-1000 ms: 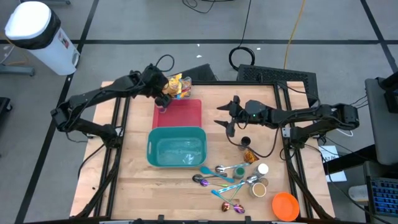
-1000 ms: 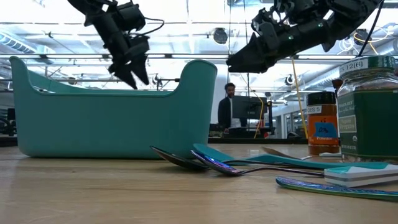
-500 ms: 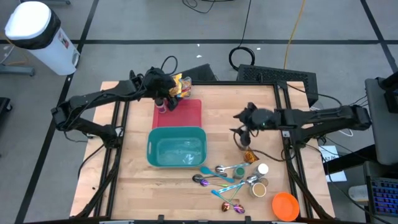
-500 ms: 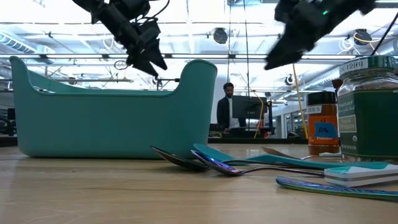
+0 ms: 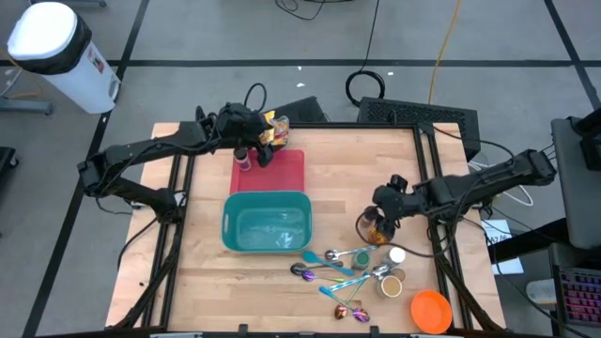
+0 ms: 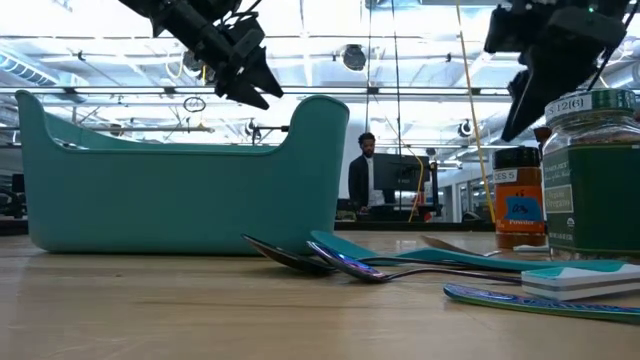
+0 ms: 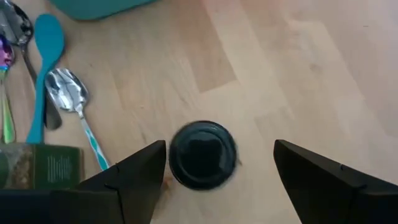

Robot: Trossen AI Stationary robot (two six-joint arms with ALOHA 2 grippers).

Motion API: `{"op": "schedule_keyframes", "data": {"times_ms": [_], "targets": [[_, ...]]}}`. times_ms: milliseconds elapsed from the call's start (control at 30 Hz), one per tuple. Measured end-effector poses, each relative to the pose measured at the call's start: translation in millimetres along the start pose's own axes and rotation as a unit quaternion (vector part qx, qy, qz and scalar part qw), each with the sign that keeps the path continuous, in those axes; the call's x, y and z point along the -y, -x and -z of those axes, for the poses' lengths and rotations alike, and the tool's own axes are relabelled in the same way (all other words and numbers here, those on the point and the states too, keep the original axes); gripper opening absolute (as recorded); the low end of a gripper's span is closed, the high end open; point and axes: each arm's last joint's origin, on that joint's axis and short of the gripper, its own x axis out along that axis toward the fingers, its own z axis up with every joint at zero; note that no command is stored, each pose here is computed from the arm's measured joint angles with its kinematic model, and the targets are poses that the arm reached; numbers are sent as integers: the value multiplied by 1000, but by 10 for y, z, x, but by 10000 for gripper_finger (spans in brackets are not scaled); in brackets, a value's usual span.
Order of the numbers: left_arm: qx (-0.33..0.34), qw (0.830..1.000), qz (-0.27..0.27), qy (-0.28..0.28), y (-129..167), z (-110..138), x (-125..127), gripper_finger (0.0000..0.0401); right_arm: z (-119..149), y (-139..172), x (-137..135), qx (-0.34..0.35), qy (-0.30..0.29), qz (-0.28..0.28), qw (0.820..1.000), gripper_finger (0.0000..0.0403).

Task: Pick & Place Food Item
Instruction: Put the brown seasoning bottle into the red bin

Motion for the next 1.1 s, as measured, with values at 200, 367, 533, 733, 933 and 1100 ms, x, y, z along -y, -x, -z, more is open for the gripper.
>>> {"op": "schedule_keyframes", "data": {"times_ms": [200, 367, 533, 733, 933, 1100], "targets": [[0, 1000, 0, 10, 0, 0, -2, 365, 93, -148, -8, 2, -4, -17, 1000, 288], [0, 1000, 0, 11, 0, 1, -2, 365, 164, -250, -12, 5, -8, -33, 999, 288], [-1, 1000, 0, 11, 0, 1, -2, 365, 221, -328, -6, 12, -10, -36, 999, 283], [-1, 1000, 0, 11, 0, 2, -2, 365, 201, -338, -21, 28, -16, -45, 998, 243], [-2, 1000, 0, 11, 0, 4, -2, 365, 196, -337, -25, 30, -16, -48, 998, 193], [-2, 1000, 0, 13, 0, 4, -2, 365, 184, -340, -16, 33, -20, -47, 998, 193]]}}
